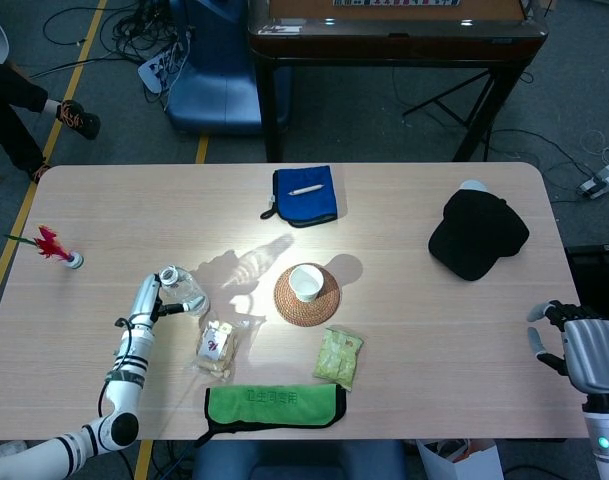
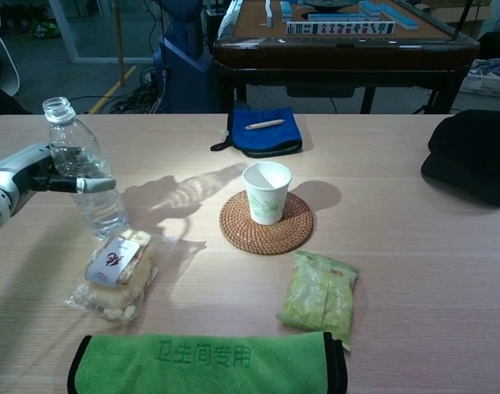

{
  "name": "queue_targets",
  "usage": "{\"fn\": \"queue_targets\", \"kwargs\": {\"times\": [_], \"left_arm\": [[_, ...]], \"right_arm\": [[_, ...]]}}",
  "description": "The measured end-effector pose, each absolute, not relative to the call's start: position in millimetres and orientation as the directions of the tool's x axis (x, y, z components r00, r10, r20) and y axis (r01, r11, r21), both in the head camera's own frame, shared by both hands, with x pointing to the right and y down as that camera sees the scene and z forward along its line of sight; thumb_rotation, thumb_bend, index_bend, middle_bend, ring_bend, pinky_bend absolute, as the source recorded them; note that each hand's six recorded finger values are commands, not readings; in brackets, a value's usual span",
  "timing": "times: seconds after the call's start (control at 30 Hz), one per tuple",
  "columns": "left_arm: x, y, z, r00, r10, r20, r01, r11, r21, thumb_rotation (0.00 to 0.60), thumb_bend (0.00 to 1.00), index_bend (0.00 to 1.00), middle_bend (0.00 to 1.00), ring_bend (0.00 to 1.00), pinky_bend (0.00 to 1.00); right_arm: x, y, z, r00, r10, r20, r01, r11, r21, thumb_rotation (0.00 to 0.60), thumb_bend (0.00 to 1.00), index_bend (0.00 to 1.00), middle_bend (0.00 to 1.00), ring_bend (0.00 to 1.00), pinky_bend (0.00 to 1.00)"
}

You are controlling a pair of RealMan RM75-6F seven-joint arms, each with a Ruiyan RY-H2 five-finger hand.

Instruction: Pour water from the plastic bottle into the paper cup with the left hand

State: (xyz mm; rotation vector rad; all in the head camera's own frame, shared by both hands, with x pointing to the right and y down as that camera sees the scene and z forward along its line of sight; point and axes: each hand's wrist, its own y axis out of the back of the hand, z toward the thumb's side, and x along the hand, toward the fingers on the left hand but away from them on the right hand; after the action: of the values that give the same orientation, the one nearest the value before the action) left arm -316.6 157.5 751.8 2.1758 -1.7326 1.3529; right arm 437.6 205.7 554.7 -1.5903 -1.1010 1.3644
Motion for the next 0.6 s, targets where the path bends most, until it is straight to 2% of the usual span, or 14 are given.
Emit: {"fn": "queue_targets", "kwargs": {"times": [0.1,0.37,0.6], "left_arm": [[-316,157,752,-0.014,-0.768,0.641,-0.809,-0.368,-0.458,0.600,0.09,0.49,0.43,0.31,0.31],[-312,151,744,-0.022,-0.806,0.592,-0.803,-0.338,-0.490,0.600,0.09,0.64,0.62,0.47,0.45],[-302,142,730,-0.004,-0.847,0.532,-0.773,-0.336,-0.539,0.600,0.09,0.69,0.70,0.53,0.51]], "right_arm": [[438,206,554,0.059,0.939,-0.338,0.133,-0.343,-0.930,0.600,0.44,0.52,0.48,0.50,0.50],[438,206,554,0.060,0.940,-0.336,0.135,-0.342,-0.930,0.600,0.44,0.52,0.48,0.50,0.50],[438,206,552,0.060,0.942,-0.331,0.139,-0.336,-0.931,0.600,0.44,0.52,0.48,0.50,0.50]]}}
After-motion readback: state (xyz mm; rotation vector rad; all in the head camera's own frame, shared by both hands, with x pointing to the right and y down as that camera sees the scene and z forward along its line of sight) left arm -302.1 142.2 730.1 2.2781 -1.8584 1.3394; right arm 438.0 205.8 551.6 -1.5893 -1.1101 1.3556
